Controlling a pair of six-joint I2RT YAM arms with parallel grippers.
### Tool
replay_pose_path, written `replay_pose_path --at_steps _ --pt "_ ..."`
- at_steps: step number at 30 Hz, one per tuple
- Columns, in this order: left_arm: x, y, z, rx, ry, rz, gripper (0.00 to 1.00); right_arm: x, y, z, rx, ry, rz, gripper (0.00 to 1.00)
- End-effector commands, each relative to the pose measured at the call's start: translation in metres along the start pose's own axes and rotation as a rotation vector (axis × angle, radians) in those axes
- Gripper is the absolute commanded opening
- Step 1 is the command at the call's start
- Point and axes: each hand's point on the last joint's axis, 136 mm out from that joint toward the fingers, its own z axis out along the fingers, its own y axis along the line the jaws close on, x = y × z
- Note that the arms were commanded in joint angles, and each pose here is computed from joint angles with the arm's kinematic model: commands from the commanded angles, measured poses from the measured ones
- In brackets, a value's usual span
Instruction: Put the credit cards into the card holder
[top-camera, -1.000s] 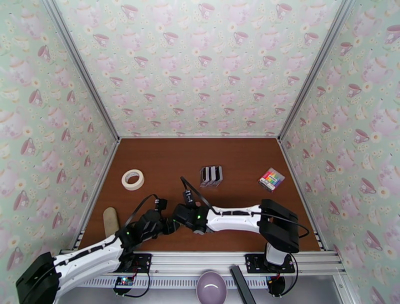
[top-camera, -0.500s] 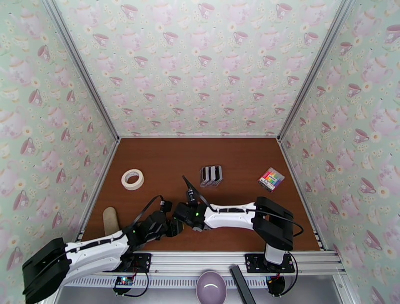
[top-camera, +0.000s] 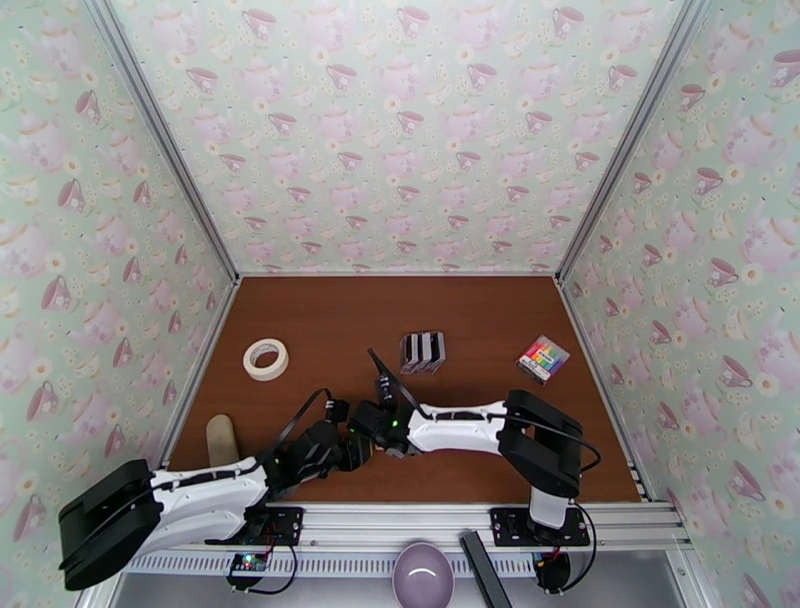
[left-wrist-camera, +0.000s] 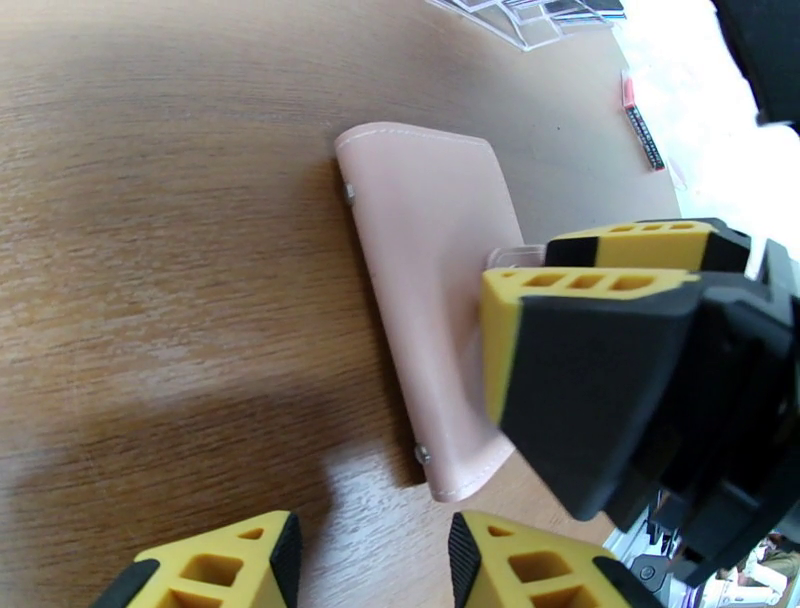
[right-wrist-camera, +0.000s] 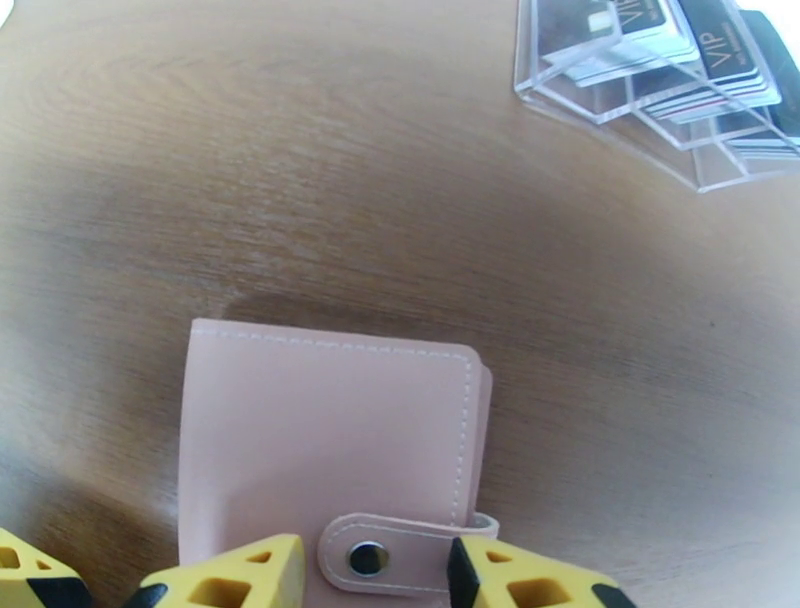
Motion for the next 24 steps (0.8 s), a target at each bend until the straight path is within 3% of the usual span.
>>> replay_pose_path --at_steps 1,24 --pt "-0.010 -0.011 0.001 0.017 -0.031 -0.010 0.45 0.006 0.001 0.009 0.005 0.026 -0.017 0.43" --pt "-0.014 -0.023 0.020 0.024 -0.012 -0.011 0.45 0.004 -0.003 0.002 -0.046 0.007 0.025 0.13"
